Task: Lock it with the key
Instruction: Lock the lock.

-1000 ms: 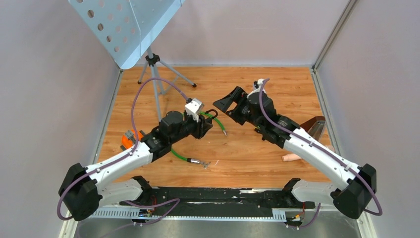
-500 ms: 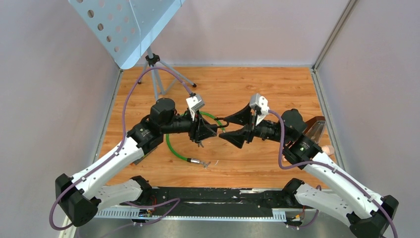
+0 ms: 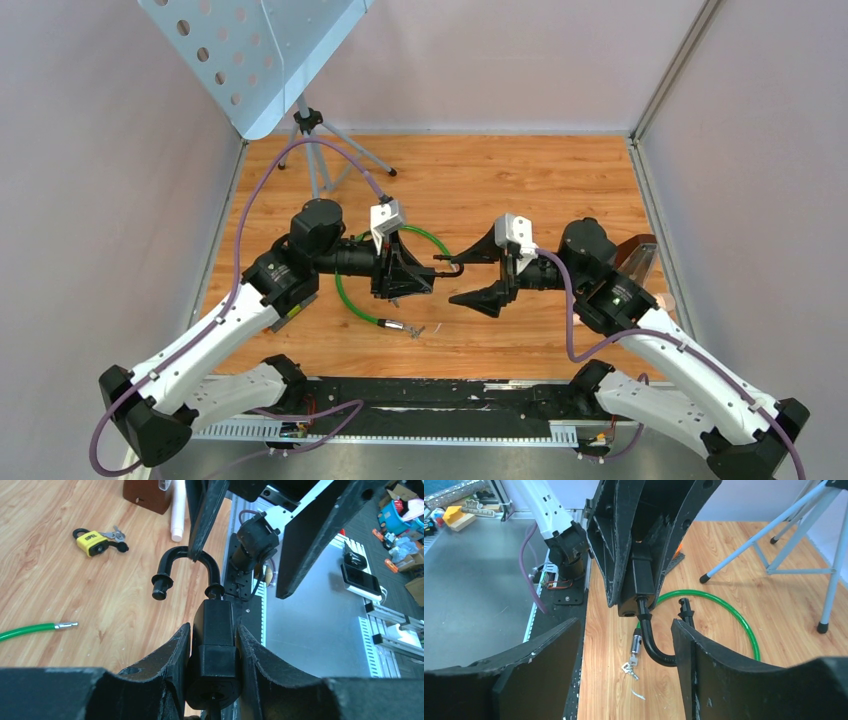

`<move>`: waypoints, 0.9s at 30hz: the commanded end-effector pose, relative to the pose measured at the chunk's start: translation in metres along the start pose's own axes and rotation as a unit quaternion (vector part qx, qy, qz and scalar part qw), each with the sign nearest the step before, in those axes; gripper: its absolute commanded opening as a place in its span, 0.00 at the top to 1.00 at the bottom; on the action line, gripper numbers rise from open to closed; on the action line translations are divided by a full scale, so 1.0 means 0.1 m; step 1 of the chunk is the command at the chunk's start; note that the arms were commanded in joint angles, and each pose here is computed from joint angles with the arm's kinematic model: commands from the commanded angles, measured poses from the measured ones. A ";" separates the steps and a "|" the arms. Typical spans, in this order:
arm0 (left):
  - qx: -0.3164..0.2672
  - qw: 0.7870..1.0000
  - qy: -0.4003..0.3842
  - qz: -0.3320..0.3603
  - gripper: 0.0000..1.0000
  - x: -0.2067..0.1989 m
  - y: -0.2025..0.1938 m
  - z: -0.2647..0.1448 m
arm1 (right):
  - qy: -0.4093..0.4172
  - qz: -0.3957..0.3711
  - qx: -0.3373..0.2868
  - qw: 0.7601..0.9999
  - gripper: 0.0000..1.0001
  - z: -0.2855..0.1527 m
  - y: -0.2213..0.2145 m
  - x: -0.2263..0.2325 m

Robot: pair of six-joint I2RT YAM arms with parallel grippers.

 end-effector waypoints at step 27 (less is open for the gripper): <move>-0.106 0.986 -0.023 0.123 1.00 -0.27 0.52 -0.15 | -0.037 0.234 -0.009 0.972 0.55 0.18 0.20 -0.11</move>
Point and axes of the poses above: each gripper's point midway between its finger pads, its own z axis out along the fingers, its own x axis along the line the jaws close on, y = z × x, the point moved 3 cm from there along -z, back along the fingers, and after that the axes turned 4 degrees about -z, right-handed, at the moved point
